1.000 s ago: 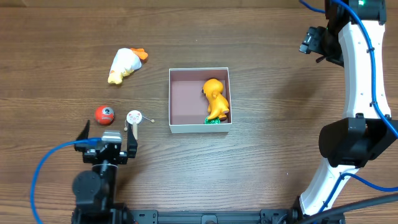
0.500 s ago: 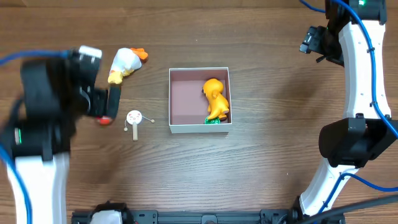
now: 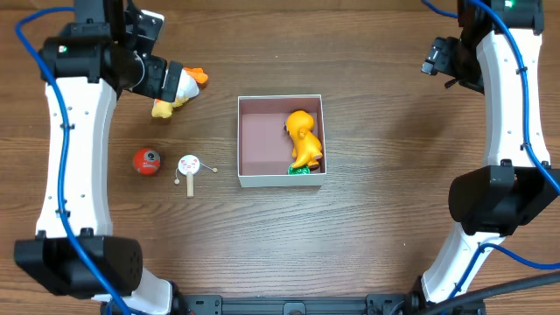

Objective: Pack container
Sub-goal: 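Reach the left gripper to the plush chicken and grasp it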

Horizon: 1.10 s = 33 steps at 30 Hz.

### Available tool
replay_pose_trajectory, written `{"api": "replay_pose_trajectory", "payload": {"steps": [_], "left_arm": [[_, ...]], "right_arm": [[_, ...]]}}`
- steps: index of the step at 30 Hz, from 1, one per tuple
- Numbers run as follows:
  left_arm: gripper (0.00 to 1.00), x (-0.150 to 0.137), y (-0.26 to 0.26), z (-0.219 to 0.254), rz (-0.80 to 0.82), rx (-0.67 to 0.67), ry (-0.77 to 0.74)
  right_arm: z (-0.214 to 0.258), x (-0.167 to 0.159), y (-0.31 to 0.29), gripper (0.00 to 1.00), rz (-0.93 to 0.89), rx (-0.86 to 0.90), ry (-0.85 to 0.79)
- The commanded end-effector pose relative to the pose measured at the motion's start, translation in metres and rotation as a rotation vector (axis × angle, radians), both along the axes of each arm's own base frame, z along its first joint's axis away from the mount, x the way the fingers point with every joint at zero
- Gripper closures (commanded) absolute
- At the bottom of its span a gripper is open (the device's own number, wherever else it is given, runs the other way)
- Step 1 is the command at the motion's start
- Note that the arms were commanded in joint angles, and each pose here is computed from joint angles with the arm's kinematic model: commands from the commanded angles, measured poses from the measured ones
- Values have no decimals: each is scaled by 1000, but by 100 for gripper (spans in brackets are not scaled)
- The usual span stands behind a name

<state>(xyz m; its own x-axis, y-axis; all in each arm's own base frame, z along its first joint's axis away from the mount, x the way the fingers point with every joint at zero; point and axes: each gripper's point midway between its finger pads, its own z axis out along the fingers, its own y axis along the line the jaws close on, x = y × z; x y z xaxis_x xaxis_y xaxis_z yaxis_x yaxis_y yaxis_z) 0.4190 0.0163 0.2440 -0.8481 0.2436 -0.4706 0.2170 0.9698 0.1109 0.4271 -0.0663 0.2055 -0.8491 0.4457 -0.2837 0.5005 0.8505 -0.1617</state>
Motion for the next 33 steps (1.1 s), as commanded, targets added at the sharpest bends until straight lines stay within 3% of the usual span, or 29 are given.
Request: {"api": "replay_pose_trajectory", "payload": {"steps": [1, 8, 23, 33], "left_arm": [[0, 14, -3, 3, -76, 22, -35], [0, 30, -3, -28, -254, 110, 12], [0, 85, 0, -144, -263, 86, 122], [0, 83, -2, -211, -272, 54, 239]], "right_arm": [[10, 2, -3, 0, -6, -12, -31], [10, 2, -3, 0, -6, -12, -31], [10, 2, -3, 0, -6, -12, -31], [10, 2, -3, 0, -6, -12, -31]]}}
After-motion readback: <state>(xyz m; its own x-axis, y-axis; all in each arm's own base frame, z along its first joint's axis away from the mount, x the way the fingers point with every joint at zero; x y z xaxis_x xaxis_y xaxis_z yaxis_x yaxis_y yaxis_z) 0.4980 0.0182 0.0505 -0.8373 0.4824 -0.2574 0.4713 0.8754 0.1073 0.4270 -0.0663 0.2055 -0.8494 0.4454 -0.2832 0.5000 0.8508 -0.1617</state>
